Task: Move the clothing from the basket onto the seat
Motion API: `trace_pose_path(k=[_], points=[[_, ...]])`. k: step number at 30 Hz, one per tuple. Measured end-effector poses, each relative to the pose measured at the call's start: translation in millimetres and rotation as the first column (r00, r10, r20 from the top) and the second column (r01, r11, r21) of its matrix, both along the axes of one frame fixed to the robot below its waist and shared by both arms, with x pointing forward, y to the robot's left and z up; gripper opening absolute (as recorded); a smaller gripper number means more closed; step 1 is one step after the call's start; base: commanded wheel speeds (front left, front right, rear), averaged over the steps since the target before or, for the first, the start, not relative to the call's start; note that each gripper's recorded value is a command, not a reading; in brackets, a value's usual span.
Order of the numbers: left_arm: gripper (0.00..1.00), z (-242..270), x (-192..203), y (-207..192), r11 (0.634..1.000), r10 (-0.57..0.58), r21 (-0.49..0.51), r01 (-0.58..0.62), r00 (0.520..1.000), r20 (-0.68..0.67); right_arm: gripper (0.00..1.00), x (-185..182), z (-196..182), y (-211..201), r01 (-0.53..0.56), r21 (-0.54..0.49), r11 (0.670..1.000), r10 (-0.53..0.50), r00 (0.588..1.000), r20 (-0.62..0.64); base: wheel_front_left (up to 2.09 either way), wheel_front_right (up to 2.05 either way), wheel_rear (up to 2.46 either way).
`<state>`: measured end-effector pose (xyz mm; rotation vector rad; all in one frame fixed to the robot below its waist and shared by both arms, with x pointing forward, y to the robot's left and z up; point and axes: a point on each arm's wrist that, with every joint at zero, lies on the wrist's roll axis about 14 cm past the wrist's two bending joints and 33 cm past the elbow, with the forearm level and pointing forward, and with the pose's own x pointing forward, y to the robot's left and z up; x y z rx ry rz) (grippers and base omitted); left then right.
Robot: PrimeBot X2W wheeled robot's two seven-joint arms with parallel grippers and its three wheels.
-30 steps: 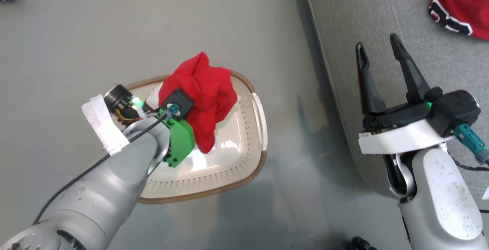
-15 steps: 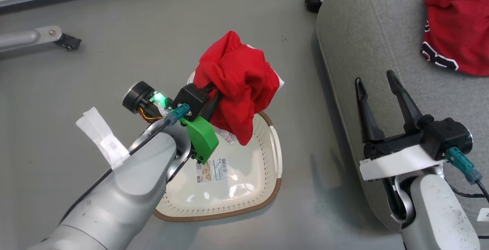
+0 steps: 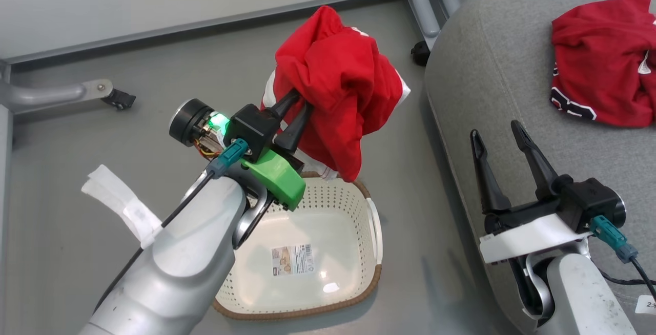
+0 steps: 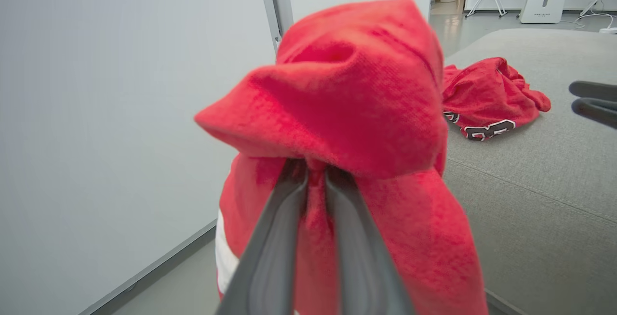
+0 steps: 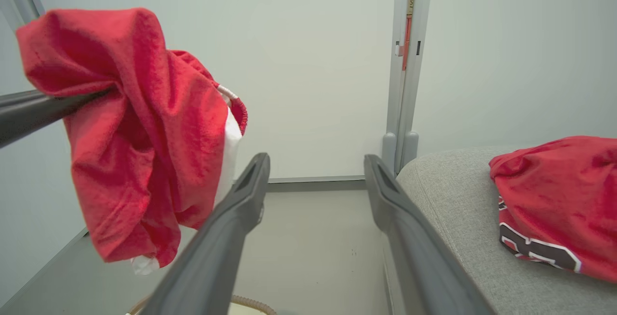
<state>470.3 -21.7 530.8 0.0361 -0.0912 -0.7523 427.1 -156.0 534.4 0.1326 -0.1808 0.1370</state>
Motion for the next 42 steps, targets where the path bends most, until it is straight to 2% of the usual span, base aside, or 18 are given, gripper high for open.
trace_pose_path(k=[17, 33, 42], points=[[0.00, 70.7, -29.3, -23.6, 0.985, -0.052, -0.157, 0.071, 0.991, 0.126, 1.00, -18.3, 10.1, 0.6, -0.001, 0.011, 1.000, 0.000, 1.000, 0.021, 0.00, 0.00, 0.00], [0.00, 91.2, -38.8, -37.1, 0.978, -0.090, -0.168, 0.120, 0.981, 0.171, 1.00, -21.8, 15.1, 6.7, -0.019, 0.018, 1.000, 0.019, 0.999, 0.033, 0.00, 0.00, 0.00], [0.00, 88.7, -36.5, -35.6, 0.980, -0.087, -0.165, 0.115, 0.982, 0.166, 1.00, -25.0, 34.0, 40.6, -0.121, 0.018, 0.992, 0.119, 0.988, 0.094, 0.00, 0.00, 0.00]])
